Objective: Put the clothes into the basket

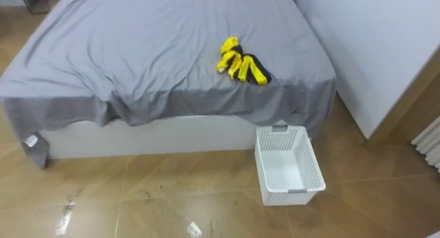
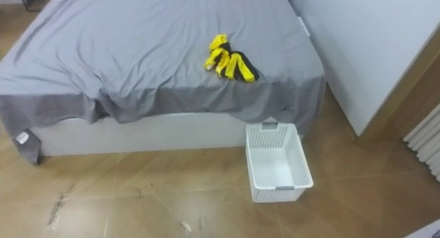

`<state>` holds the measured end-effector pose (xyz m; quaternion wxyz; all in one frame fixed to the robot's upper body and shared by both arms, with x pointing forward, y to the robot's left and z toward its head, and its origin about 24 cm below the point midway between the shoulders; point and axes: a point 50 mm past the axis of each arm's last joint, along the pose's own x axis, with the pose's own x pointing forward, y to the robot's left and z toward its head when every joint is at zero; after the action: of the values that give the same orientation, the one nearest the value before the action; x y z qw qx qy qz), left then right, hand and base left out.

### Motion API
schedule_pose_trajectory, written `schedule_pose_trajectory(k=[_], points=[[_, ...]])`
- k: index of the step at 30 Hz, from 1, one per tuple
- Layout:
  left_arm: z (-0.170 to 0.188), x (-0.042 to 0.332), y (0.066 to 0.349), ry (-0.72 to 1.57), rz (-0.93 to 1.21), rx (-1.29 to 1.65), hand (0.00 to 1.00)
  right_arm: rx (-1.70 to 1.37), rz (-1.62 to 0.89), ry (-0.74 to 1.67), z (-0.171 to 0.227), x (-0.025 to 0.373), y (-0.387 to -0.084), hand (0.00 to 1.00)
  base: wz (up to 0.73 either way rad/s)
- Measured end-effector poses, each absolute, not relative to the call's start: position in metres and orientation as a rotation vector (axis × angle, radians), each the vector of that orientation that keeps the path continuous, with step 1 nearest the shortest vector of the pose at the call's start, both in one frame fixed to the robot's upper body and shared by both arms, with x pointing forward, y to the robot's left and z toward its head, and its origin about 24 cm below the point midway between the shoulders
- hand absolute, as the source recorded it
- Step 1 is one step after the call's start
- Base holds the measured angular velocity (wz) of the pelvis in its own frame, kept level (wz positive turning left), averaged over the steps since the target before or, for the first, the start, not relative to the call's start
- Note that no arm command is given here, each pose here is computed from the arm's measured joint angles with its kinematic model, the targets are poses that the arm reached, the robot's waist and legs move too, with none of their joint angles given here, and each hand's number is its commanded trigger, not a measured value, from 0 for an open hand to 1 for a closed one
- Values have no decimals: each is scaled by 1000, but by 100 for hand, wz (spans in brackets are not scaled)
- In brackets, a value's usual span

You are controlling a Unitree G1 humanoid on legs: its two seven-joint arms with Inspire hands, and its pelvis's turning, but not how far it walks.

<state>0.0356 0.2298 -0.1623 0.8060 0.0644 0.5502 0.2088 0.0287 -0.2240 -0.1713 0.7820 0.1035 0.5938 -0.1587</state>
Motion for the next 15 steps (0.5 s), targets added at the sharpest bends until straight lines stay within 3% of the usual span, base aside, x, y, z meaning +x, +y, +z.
schedule_pose_trajectory(k=[6, 15], points=[[-161, 51, 225, 1119, 420, 125, 0, 191, -359, 1300, -170, 27, -233, 0, 22], [-157, 72, 224, 1047, 342, 223, 0, 194, -291, 1108, -162, 73, -223, 0, -19]])
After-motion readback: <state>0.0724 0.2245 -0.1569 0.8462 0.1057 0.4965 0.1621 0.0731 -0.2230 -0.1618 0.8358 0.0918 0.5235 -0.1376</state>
